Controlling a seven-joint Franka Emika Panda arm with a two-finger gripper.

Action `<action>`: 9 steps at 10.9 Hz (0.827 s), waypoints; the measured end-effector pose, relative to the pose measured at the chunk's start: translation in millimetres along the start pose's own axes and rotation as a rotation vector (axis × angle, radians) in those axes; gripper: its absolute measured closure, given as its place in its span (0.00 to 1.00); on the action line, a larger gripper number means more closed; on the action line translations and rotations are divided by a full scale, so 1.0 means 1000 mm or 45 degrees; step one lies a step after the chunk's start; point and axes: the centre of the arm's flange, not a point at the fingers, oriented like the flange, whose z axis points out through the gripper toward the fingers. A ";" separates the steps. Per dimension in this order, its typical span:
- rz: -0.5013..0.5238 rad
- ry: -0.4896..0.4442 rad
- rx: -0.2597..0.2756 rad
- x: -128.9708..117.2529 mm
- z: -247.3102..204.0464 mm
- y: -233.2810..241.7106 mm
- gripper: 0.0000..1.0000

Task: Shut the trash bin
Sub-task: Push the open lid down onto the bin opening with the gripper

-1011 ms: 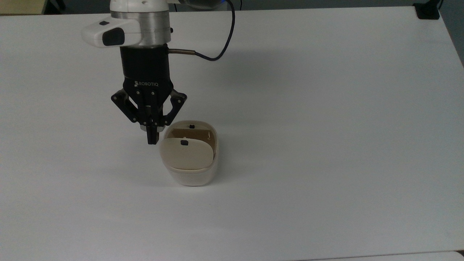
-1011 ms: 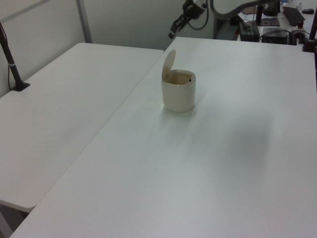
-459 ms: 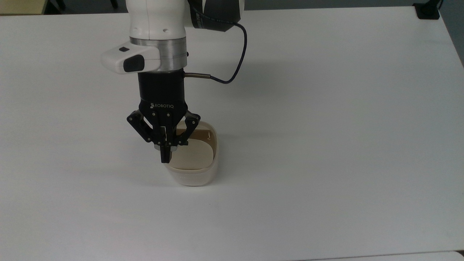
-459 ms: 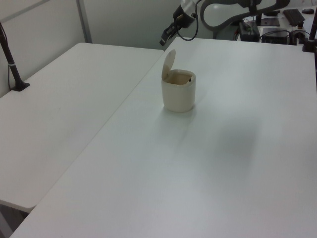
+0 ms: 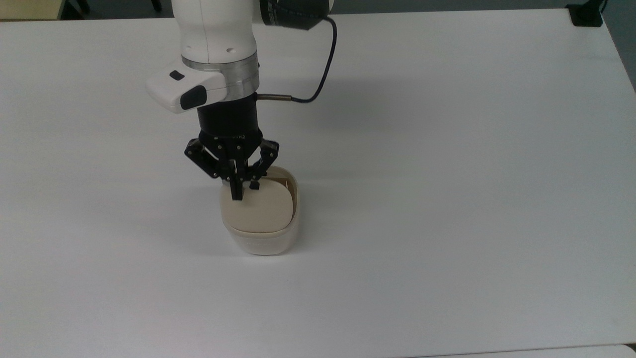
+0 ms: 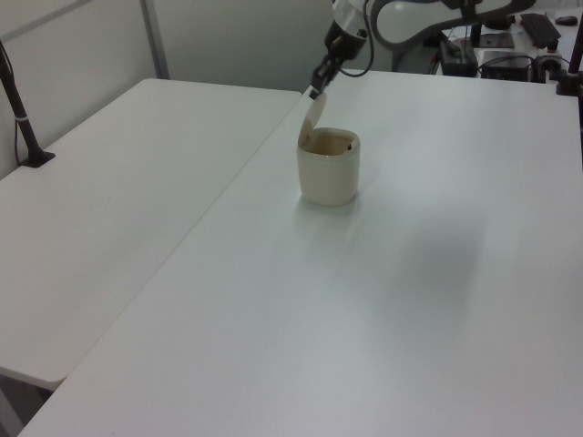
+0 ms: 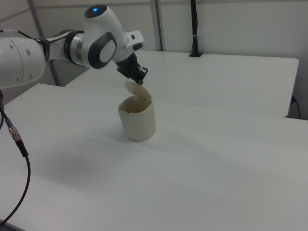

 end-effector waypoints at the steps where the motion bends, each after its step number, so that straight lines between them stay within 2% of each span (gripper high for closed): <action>1: -0.024 -0.067 0.008 -0.005 -0.004 0.000 0.96; 4: -0.074 -0.186 0.023 -0.020 -0.006 0.004 0.96; 9: -0.107 -0.307 0.037 -0.052 0.028 0.004 0.96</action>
